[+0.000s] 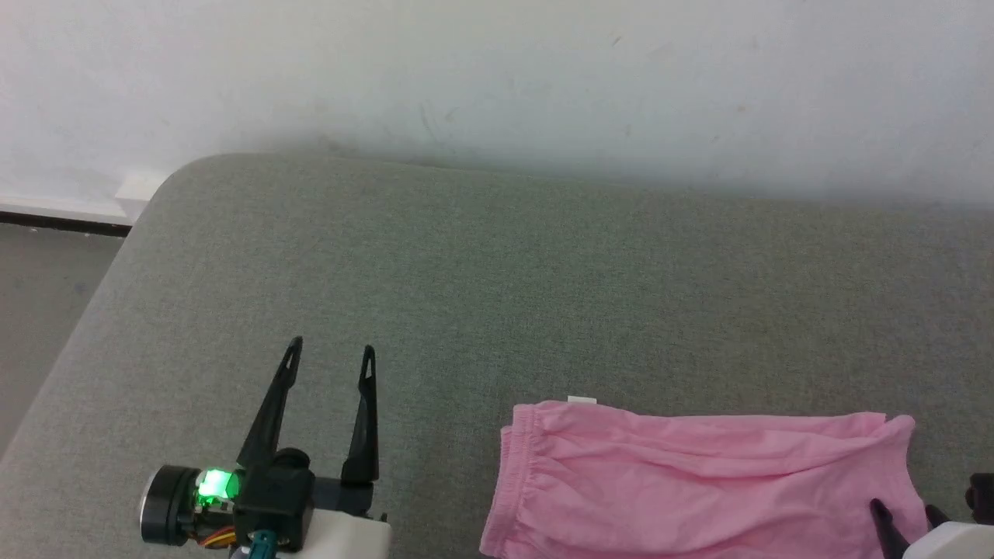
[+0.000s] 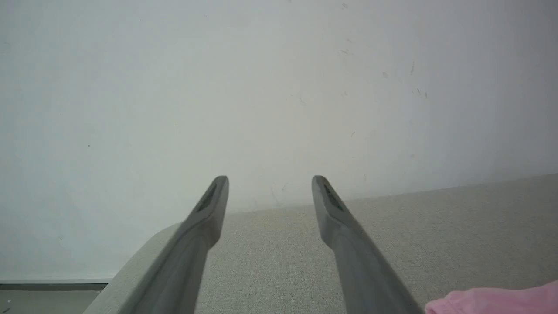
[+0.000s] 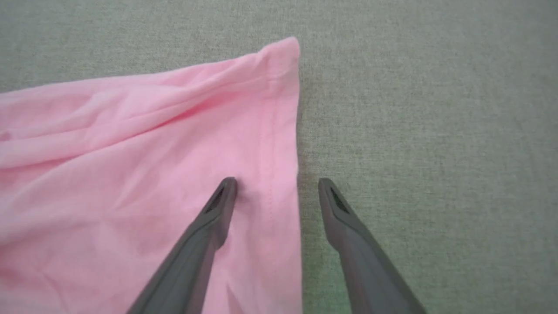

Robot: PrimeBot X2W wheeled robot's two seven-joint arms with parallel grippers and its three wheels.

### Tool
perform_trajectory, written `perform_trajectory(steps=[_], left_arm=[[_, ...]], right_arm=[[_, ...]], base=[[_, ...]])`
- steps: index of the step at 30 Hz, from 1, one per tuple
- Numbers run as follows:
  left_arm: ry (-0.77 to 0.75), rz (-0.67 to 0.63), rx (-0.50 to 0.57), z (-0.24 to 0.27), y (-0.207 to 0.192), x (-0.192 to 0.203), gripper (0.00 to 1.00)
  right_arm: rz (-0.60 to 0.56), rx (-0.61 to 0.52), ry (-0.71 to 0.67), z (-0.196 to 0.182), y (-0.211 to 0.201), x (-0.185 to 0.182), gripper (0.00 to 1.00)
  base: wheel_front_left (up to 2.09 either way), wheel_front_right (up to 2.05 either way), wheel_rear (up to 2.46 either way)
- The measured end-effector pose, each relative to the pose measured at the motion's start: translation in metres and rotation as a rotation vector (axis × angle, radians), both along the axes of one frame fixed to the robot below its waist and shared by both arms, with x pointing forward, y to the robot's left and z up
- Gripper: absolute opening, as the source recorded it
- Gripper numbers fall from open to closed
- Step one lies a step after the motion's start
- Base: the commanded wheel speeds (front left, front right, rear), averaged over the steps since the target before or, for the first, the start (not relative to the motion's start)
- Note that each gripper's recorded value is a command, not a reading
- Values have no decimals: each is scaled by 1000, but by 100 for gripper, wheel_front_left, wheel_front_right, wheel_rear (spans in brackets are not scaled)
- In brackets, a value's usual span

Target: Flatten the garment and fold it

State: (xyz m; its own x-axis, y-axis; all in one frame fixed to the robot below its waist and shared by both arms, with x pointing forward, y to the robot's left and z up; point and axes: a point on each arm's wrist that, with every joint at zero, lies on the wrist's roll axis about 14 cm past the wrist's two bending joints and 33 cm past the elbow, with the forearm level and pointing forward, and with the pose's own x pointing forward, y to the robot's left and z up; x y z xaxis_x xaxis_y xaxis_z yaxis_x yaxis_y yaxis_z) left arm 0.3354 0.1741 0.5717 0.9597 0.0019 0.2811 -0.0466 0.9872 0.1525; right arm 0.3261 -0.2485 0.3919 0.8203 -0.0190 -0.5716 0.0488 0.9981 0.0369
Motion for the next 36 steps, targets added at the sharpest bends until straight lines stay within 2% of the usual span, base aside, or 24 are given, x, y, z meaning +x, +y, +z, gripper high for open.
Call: perform_trajectory(steps=[5,12,13,14,18,22,30,36], left_arm=[[28,12,18,-10,2,-3,100],[92,-9,-14,-28,1,0,100],[101,-13,-18,-30,0,0,100],[107,-15,-20,-32,0,0,100],[122,-30,-33,-37,-4,2,100],[117,-43,-39,-35,-6,4,100],[100,-68,-60,-30,-13,5,100],[116,-73,-72,-35,-14,-1,100]], right_arm=[[1,51,69,-17,12,2,100],[13,77,109,-28,19,9,98],[13,80,110,-28,19,10,33],[12,85,110,-29,20,11,0],[12,107,92,-26,24,16,0],[-31,111,59,-20,12,17,0],[-235,-25,11,2,-81,3,0],[-203,9,-37,16,-61,10,0]], base=[[0,0,0],[0,0,0],[0,0,0],[0,0,0],[0,0,0],[0,0,0],[0,0,0],[0,0,0]])
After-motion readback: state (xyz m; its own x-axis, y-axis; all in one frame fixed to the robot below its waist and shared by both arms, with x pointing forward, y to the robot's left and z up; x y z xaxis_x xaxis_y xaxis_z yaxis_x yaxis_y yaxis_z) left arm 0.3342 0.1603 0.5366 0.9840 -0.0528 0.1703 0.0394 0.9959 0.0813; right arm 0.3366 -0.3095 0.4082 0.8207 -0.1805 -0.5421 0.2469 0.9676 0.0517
